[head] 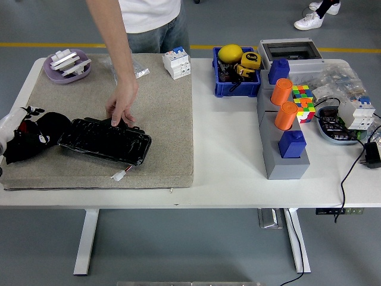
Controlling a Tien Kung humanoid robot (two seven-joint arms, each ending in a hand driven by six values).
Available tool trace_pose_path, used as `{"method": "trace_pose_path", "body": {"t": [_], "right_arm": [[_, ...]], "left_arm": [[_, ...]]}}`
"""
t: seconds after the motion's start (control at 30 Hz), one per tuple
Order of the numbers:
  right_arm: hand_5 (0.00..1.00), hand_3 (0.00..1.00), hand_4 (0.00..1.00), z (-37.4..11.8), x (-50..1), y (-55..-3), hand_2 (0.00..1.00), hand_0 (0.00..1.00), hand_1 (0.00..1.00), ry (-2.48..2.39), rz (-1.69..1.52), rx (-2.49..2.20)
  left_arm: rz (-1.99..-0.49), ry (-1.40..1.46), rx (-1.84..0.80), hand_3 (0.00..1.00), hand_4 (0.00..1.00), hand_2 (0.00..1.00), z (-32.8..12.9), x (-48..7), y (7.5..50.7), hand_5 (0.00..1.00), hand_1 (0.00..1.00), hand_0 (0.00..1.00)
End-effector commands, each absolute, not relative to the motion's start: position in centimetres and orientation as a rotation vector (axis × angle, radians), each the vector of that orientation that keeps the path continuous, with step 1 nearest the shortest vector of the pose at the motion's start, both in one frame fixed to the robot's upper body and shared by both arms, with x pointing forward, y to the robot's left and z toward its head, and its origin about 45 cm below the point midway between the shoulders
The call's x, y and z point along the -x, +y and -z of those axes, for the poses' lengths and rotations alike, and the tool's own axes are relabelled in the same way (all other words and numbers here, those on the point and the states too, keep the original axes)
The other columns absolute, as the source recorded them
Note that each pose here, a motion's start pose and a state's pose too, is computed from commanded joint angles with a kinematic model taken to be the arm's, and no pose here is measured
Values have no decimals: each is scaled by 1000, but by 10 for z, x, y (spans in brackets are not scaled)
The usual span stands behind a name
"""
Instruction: Pick the rag up,wipe the panel,place it on the desk
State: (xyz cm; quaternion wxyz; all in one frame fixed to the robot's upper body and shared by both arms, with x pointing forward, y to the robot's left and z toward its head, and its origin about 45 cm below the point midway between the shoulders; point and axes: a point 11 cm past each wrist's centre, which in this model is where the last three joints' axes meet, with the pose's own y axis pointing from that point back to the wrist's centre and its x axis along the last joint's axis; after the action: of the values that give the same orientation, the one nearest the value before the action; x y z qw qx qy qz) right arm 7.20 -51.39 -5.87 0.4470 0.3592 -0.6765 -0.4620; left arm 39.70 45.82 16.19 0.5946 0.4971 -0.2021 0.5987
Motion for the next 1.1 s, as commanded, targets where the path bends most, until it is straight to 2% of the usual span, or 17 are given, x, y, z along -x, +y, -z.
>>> {"method": "trace_pose_path", "body": {"t": [0.17,0.2,0.37,0.4,0.57,0.6,0.77,0.8,0.97,1.0,1.1], "right_arm": [[525,629,998,58,-71,-516,685,786,488,-1679,1142,-882],[525,630,998,58,-70,-516,685,786,489,-1677,1141,-882],[525,630,998,58,-69,-516,685,786,489,-1677,1142,-879],[524,631,998,58,-70,-516,685,786,489,-1676,1139,-880],[524,631,998,58,-70,-516,685,786,489,-1677,1138,-880],[523,630,998,58,-70,-516,685,786,489,-1677,1138,-879],[523,630,998,58,-69,-516,685,786,489,-1677,1140,-879],[522,630,998,58,-70,-516,685,787,489,-1678,1140,-880],[522,630,998,58,-70,-516,685,787,489,-1681,1142,-879],[522,630,998,58,-69,-516,685,787,489,-1682,1143,-878],[522,630,998,59,-69,-515,685,787,489,-1680,1146,-879]], "left_arm": [[-1415,-464,-1163,700,773,766,-158,-394,462,158,707,532],[-1418,-462,-1168,638,593,703,-157,-394,463,144,555,393],[-1426,-462,-1180,638,593,703,-154,-392,462,144,555,393],[-1428,-461,-1182,587,430,639,-153,-392,462,98,467,369],[-1434,-469,-1190,587,430,639,-149,-390,461,98,467,369],[-1437,-472,-1190,564,358,584,-149,-390,461,76,396,324],[-1462,-489,-1189,564,358,584,-149,-390,462,76,396,324],[-1464,-494,-1193,540,224,548,-149,-390,463,2,302,262],[-1477,-507,-1198,540,224,548,-148,-389,464,2,302,262],[-1479,-510,-1197,539,139,541,-148,-389,463,2,240,245],[-1499,-533,-1185,539,139,541,-152,-389,463,2,240,245]]}}
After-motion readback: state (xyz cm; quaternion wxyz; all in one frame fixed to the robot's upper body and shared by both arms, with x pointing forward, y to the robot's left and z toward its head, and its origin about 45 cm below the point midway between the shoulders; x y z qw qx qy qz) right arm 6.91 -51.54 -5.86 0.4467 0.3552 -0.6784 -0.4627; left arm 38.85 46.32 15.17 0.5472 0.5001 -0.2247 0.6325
